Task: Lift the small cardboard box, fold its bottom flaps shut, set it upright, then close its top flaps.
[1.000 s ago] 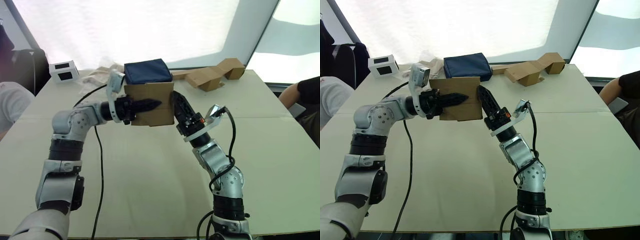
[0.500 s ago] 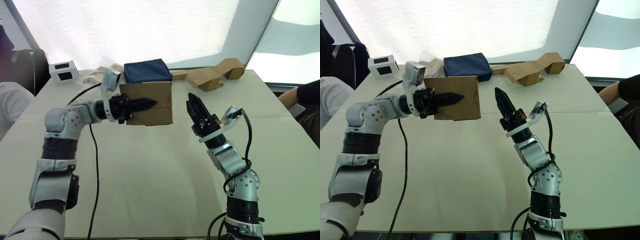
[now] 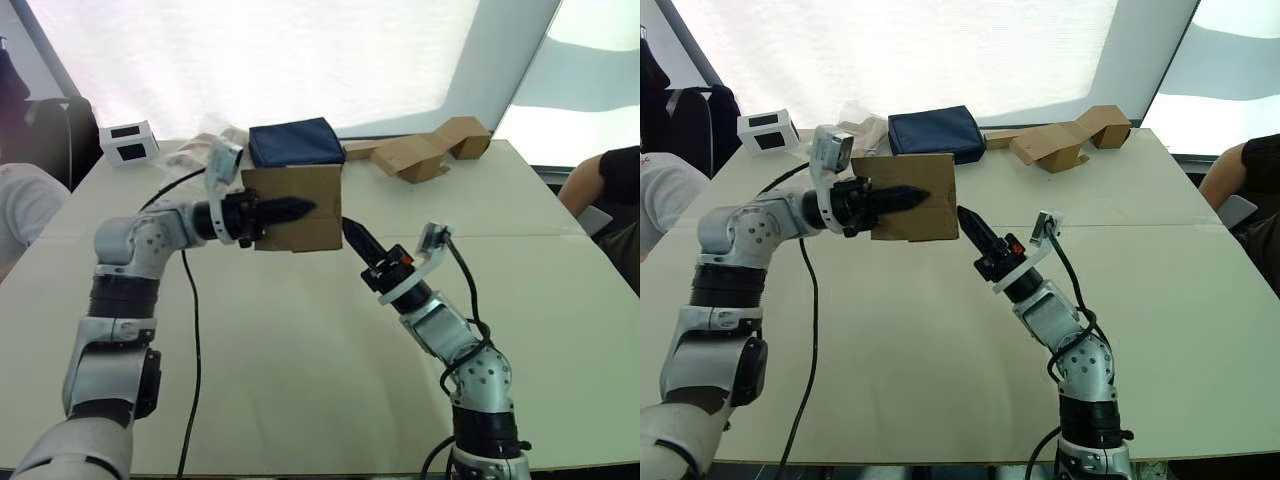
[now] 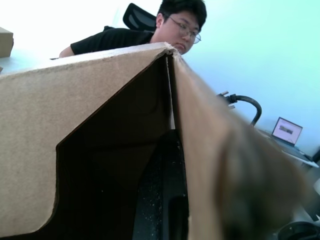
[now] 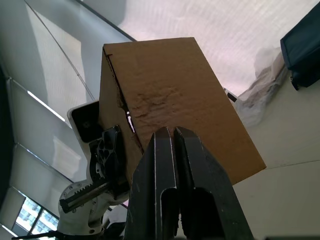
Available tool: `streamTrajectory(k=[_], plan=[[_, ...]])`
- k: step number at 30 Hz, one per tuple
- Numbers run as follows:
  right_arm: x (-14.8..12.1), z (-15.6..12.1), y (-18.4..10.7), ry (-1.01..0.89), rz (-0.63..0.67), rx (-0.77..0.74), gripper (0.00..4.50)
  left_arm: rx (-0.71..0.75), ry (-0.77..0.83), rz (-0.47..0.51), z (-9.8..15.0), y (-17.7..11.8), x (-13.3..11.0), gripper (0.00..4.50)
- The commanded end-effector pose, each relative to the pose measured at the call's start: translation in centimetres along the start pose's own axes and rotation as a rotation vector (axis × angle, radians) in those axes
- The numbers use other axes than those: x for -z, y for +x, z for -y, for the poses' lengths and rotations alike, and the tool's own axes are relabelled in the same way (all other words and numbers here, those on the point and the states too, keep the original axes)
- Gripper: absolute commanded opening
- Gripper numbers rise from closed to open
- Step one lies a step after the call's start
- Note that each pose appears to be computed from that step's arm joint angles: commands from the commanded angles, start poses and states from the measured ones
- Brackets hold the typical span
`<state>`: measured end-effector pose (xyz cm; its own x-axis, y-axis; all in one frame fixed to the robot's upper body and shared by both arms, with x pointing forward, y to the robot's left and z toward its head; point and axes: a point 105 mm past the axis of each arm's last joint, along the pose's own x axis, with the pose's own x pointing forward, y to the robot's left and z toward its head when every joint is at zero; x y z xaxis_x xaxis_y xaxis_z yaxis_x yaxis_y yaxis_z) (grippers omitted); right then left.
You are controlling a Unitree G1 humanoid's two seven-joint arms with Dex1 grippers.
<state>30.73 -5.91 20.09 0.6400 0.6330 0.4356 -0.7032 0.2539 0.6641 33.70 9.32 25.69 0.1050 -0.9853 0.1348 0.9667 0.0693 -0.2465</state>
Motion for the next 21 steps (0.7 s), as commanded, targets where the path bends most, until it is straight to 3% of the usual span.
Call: streamTrajectory(k=[1, 6, 11, 18, 21], plan=[[1.1, -2.3, 0.7, -0.048, -0.051, -0.094, 0.09, 0.022, 0.047, 0.008, 0.5, 0.6, -0.8, 0.0], [1.1, -2.1, 0.7, -0.082, -0.047, -0.079, 0.09, 0.011, 0.043, -0.012, 0.4, 0.5, -0.6, 0.0], [-1.9, -0.9, -1.6, -0.267, -0.031, 0.043, 0.09, -0.112, 0.155, -0.123, -0.5, 0.9, -0.2, 0.0], [-2.7, -0.6, -6.6, -0.696, -0.409, 0.114, 0.09, -0.059, 0.449, -0.522, 0.5, 1.7, 0.7, 0.0], [-0.9, -0.3, -9.0, -0.896, -0.693, 0.098, 0.09, 0.005, 0.66, -0.854, 0.0, 1.0, 2.3, 0.0]])
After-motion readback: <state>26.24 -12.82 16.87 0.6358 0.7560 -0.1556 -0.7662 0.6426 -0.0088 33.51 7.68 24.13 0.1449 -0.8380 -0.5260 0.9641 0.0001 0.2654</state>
